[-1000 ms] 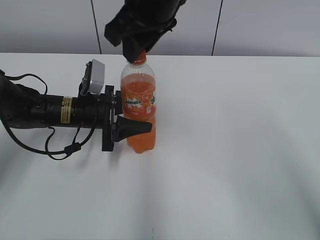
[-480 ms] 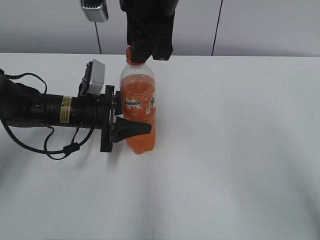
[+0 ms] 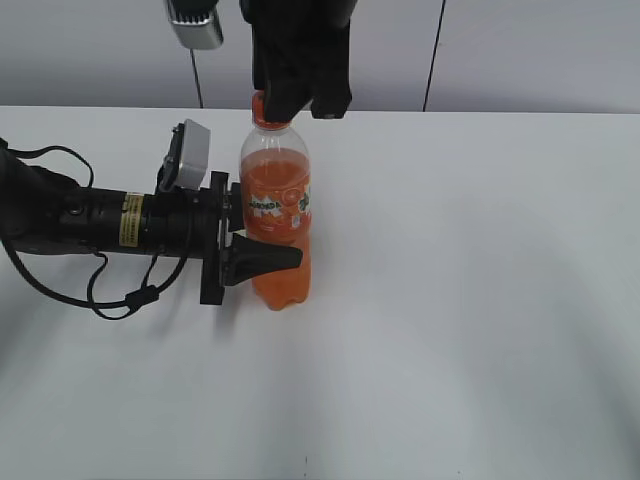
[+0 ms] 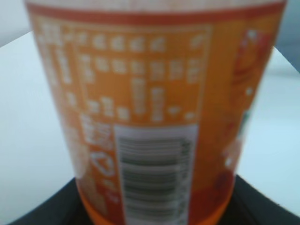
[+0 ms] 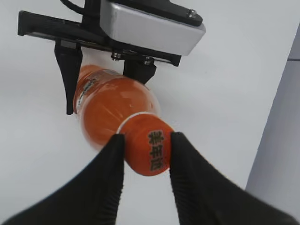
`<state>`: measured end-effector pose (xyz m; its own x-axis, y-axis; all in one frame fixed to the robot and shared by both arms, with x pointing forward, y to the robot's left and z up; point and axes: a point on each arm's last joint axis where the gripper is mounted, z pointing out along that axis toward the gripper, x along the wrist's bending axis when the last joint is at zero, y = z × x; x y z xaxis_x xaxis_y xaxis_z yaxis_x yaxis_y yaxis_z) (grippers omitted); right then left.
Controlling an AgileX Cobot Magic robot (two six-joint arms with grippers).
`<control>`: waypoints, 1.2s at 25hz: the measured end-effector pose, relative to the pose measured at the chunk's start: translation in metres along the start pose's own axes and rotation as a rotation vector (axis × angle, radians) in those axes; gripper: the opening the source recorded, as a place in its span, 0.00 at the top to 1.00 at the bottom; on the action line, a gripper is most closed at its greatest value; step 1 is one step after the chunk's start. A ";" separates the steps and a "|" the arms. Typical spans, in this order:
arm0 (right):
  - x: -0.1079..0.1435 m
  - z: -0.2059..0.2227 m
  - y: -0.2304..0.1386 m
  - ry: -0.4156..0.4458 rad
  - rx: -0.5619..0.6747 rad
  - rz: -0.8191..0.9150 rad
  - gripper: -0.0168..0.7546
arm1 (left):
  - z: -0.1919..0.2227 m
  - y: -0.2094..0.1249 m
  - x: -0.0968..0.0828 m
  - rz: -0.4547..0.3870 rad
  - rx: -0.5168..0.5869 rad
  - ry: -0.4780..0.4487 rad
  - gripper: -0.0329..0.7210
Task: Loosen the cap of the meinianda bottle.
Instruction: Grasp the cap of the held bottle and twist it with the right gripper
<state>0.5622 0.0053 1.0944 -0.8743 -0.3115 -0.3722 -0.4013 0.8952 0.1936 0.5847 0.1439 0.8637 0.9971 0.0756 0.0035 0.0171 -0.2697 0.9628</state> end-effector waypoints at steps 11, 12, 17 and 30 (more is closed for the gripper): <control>0.002 -0.030 0.003 -0.044 -0.046 0.172 0.26 | 0.000 0.000 -0.003 0.023 -0.002 -0.037 0.44; 0.003 -0.037 0.004 -0.050 -0.062 0.224 0.25 | 0.000 0.000 -0.004 0.024 -0.002 -0.038 0.44; 0.005 -0.050 0.007 -0.037 -0.116 0.639 0.25 | 0.000 0.000 -0.004 0.024 -0.002 -0.039 0.44; 0.004 -0.048 0.005 -0.011 -0.112 1.471 0.28 | 0.000 0.000 -0.003 0.024 0.001 -0.037 0.44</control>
<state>0.5438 -0.0071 1.1369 -0.5030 0.8383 0.2103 0.8068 0.3681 0.4622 0.5813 0.1433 0.8636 0.9993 0.0338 0.0164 -0.0066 -0.2720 0.9623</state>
